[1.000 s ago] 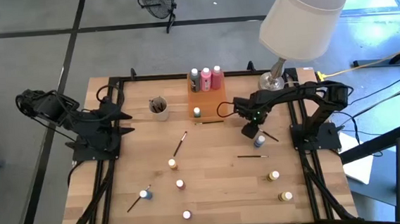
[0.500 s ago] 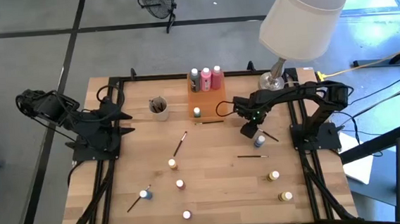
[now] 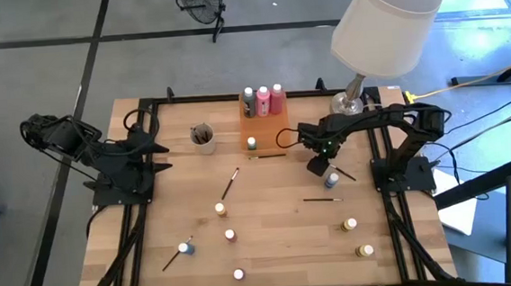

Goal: Pick & Place Paint Supplies
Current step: Put the black paint brush into the white cup

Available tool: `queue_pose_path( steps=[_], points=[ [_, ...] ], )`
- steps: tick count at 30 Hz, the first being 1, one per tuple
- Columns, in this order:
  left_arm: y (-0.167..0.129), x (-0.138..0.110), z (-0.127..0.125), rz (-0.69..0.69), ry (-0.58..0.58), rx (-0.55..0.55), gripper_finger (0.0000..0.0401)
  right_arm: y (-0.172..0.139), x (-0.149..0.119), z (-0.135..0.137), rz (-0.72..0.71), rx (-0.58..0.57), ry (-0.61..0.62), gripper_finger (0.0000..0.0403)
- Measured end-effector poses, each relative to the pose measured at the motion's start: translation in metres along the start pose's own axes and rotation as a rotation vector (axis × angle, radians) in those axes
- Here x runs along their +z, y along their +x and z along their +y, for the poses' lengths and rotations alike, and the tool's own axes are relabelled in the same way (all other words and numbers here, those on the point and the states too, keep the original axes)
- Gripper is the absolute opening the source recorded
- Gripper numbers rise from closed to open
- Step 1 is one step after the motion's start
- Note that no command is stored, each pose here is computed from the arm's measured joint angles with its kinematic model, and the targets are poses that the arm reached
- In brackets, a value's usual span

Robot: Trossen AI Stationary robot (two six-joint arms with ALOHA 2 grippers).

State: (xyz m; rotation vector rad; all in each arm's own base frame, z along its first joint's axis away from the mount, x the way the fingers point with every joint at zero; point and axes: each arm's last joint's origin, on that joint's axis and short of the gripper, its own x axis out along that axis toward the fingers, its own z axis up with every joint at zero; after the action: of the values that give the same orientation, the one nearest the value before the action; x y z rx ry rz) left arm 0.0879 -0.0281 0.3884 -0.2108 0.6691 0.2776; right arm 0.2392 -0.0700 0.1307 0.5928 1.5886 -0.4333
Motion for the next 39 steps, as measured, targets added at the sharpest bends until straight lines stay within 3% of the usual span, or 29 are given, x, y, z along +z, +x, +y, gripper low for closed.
queue_pose_path(
  steps=[26, 39],
  points=[
    [-0.0014, -0.002, 0.0019, 0.018, 0.006, -0.008, 0.0219, 0.0001, -0.0027, -0.0003, 0.028, -0.002, 0.03, 0.0203],
    [-0.0015, -0.0021, 0.0018, 0.022, 0.006, -0.013, 0.0219, 0.0006, -0.0014, -0.0003, 0.009, -0.006, 0.033, 0.0171]
  ],
)
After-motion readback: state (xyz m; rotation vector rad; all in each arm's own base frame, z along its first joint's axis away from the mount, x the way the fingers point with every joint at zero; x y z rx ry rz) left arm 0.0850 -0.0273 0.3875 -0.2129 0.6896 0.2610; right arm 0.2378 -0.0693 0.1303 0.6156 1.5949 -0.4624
